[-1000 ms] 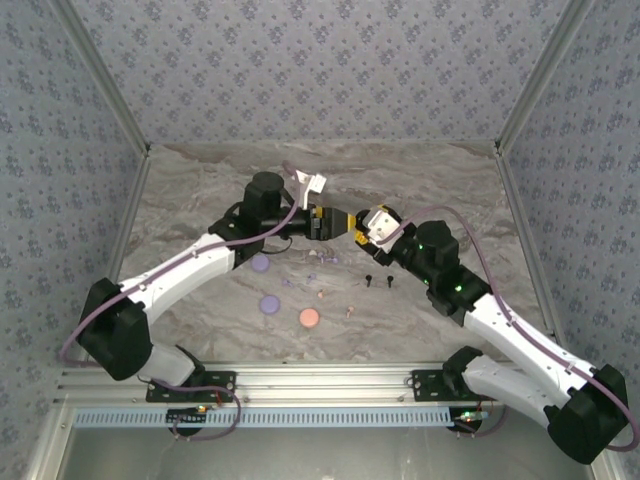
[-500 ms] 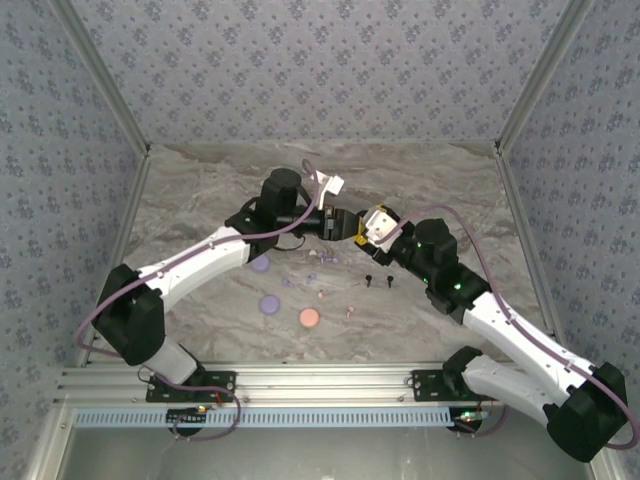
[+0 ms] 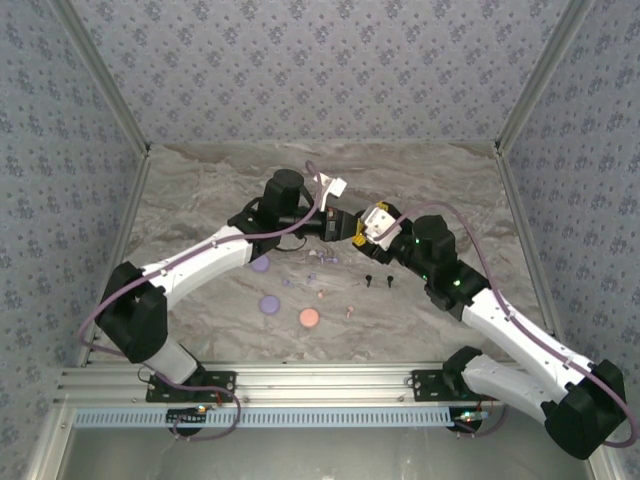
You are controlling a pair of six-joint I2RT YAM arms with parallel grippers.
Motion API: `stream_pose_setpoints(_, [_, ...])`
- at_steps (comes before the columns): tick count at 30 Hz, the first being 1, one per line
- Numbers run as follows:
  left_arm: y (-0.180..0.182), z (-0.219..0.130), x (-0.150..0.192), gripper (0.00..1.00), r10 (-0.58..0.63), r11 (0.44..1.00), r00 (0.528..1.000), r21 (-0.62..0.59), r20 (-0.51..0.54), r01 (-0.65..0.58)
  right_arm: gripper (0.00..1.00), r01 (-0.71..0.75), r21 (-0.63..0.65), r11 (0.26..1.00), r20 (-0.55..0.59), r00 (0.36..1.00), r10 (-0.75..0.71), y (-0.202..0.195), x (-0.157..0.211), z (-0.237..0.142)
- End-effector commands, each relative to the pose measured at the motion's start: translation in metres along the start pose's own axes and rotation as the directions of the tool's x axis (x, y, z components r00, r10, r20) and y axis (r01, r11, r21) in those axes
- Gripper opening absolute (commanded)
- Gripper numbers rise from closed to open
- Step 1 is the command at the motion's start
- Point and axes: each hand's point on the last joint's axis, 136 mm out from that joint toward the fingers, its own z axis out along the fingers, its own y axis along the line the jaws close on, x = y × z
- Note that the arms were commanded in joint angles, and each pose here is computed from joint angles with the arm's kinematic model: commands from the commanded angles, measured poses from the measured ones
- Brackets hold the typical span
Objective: Insert the wireless bluetooth earbuds into the charging case
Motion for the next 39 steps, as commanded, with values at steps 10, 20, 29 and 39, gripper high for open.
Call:
stream_pose_setpoints(10, [-0.011, -0.05, -0.035, 0.03, 0.33, 0.939, 0.924, -0.167, 0.192, -0.3, 1.0, -0.239, -0.264, 0.934, 0.043, 0.965, 0.259, 0.013, -0.014, -0.032])
stream_pose_setpoints(20, [-0.042, -0.07, -0.017, 0.0, 0.697, 0.712, 0.666, -0.151, 0.266, -0.685, 1.0, -0.426, -0.365, 0.828, 0.153, 0.85, 0.504, -0.014, -0.056, -0.05])
stream_pose_setpoints(29, [-0.051, -0.062, -0.007, 0.0, 0.756, 0.644, 0.605, -0.121, 0.25, -0.755, 0.93, -0.426, -0.354, 0.833, 0.141, 0.856, 0.498, -0.02, -0.065, -0.033])
stream_pose_setpoints(39, [-0.054, -0.06, -0.004, 0.0, 0.756, 0.643, 0.608, -0.103, 0.243, -0.759, 0.86, -0.44, -0.306, 0.844, 0.119, 0.862, 0.493, -0.028, -0.061, -0.015])
